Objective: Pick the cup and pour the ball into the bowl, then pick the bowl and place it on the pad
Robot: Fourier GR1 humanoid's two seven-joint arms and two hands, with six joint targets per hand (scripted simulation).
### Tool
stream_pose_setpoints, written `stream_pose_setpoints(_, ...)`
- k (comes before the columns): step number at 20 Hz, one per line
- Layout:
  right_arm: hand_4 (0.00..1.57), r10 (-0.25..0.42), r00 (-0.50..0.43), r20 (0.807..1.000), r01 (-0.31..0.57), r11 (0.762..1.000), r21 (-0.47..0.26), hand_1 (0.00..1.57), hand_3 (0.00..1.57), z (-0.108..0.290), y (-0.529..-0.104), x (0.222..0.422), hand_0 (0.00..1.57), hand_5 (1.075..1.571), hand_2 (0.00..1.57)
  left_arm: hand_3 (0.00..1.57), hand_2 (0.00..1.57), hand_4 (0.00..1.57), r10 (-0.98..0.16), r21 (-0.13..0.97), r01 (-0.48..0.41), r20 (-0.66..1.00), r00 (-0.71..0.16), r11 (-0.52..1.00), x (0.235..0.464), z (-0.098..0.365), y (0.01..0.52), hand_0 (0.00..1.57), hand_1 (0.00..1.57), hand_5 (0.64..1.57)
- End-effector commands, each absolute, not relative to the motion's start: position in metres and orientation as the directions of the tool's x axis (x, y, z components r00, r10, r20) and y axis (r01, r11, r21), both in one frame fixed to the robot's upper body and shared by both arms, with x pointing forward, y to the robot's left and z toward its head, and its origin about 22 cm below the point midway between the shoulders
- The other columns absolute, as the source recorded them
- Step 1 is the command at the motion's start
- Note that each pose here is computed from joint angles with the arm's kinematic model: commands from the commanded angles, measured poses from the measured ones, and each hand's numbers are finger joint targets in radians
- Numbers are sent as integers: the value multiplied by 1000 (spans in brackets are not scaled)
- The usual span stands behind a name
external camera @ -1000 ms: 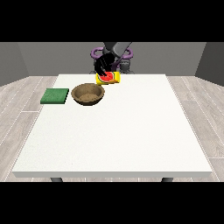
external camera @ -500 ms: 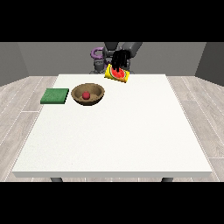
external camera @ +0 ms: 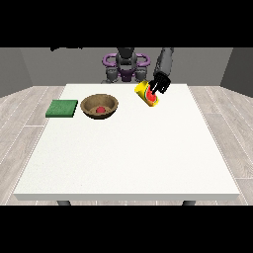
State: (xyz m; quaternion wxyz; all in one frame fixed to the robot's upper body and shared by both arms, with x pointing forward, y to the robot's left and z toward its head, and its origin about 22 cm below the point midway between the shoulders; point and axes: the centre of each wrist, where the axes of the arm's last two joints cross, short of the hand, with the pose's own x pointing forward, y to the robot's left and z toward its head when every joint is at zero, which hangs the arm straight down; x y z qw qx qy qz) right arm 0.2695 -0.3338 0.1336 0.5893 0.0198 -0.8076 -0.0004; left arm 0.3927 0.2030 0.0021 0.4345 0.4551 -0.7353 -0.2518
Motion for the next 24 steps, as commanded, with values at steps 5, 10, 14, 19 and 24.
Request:
stream_pose_setpoints(5, 459, -40, -342, 939, -28, 999, 33, 0, 0, 138, -327, 263, 0, 1564, 0, 1571, 1571, 993, -337, 226, -313, 868, -365, 922, 386, 24, 164, 1371, 1371, 1571)
stream_pose_setpoints(10, 528, -63, -349, 935, 17, 997, 74, 0, 0, 139, -316, 262, 0, 1564, 0, 0, 0, 262, 25, -104, -115, 841, -541, 988, 391, 46, 206, 409, 409, 1569)
stream_pose_setpoints(14, 499, -41, -437, 899, 7, 999, 49, 0, 0, 159, -293, 257, 0, 1566, 0, 0, 0, 0, 112, -179, -43, 766, -633, 983, 397, 58, 273, 0, 0, 1559)
stream_pose_setpoints(19, 493, -45, -418, 907, 28, 998, 62, 0, 0, 158, -288, 266, 0, 1568, 0, 0, 0, 0, 94, -125, -10, 795, -600, 992, 398, 92, 347, 0, 0, 1540)
stream_pose_setpoints(24, 477, -61, -345, 937, 37, 996, 79, 0, 0, 115, -274, 285, 0, 1570, 0, 0, 0, 0, 7, -26, -22, 788, -616, 999, 410, 183, 371, 0, 0, 1515)
